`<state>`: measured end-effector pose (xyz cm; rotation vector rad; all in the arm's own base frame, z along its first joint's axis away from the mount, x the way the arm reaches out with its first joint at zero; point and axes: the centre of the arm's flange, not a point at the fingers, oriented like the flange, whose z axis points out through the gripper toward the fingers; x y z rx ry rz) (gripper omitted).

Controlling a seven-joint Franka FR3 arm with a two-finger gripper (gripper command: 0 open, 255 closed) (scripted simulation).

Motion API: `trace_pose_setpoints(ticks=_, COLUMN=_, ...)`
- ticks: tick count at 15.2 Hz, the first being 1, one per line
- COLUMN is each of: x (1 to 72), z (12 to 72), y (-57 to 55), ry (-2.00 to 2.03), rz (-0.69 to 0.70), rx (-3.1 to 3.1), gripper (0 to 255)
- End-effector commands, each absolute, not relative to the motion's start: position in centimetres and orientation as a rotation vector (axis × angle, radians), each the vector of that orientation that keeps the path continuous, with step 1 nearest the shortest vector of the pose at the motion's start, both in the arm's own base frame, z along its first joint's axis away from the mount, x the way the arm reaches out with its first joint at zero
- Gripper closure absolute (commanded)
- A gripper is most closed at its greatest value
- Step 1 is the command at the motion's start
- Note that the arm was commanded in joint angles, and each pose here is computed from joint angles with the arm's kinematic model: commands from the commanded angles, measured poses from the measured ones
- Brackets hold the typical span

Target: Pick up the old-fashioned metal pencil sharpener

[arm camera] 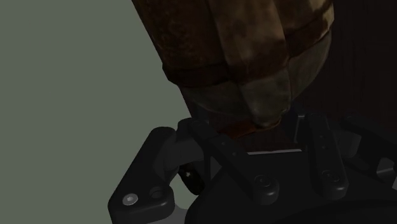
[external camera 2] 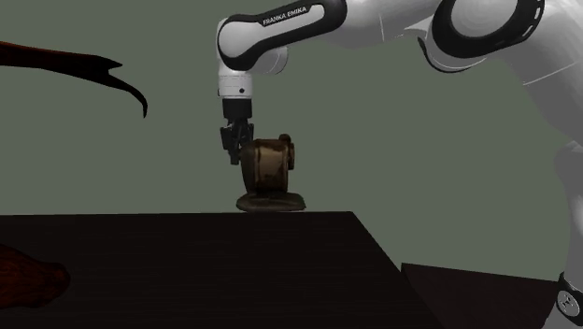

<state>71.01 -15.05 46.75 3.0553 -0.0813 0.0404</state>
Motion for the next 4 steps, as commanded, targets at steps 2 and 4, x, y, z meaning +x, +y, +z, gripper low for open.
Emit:
trace_pose_setpoints(ticks=2, x=70.91, z=48.49, y=-15.06, ry=-0.081, rz=0.044, rx=3.055, gripper=255)
trace_pose_setpoints(ticks=4, x=70.91, z=48.57, y=-15.06, ry=-0.081, rz=0.044, rx=3.055, gripper=255)
